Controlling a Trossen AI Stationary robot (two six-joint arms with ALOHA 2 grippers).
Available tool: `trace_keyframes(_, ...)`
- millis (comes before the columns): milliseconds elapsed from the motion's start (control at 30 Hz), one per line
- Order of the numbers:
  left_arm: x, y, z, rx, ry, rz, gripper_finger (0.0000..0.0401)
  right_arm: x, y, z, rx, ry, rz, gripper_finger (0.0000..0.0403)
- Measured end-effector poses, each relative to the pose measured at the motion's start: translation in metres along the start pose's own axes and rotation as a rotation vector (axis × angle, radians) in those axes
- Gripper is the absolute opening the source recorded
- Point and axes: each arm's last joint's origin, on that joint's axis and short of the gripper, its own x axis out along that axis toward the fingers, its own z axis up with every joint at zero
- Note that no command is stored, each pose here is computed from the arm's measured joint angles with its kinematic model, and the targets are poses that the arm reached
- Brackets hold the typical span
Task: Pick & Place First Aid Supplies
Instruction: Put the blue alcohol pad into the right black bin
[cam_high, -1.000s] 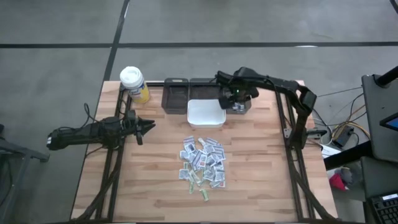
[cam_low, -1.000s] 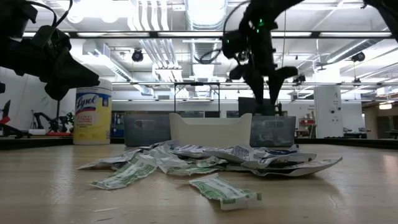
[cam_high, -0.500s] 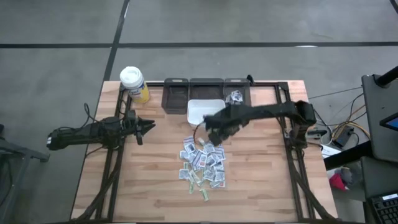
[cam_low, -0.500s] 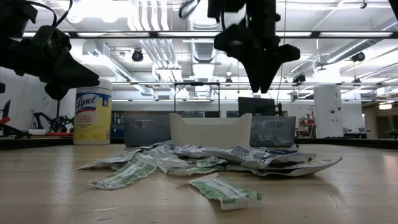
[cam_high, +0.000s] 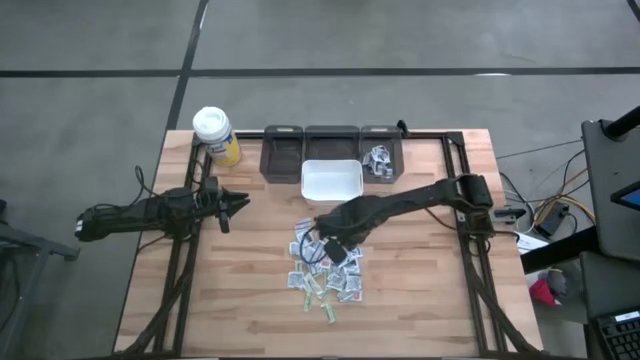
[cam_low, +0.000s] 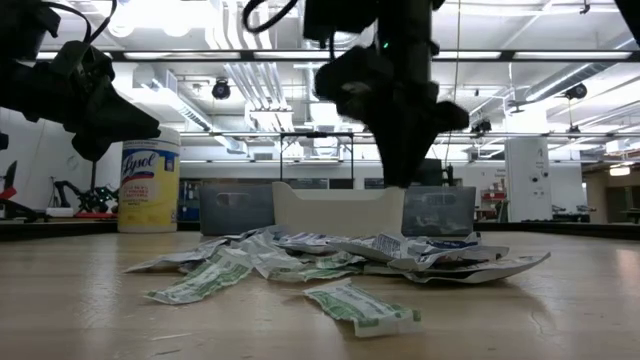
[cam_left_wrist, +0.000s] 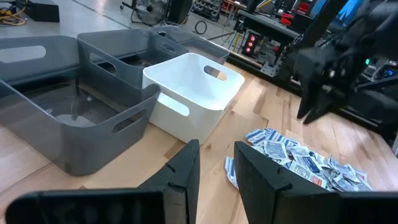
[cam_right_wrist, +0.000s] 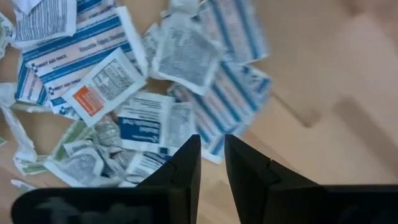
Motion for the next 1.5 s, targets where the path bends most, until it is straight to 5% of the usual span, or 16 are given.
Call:
trace_keyframes(300,0.000,0.000,0.000,0.000,0.001,0.000,0.0094,0.018,0.002,0.019,0.032,0.001,0.054,0.0071)
trace_keyframes(833,0.000,0.000,0.000,0.000,0.000,0.000,0.0094,0.043,-0.002,0.035,0.076,0.008,0.048,0.0145)
trace_keyframes(1500,0.000,0.000,0.000,0.000,0.000,0.000,0.0094,0.058,-0.003,0.038,0.083,0.051,0.033,0.0115)
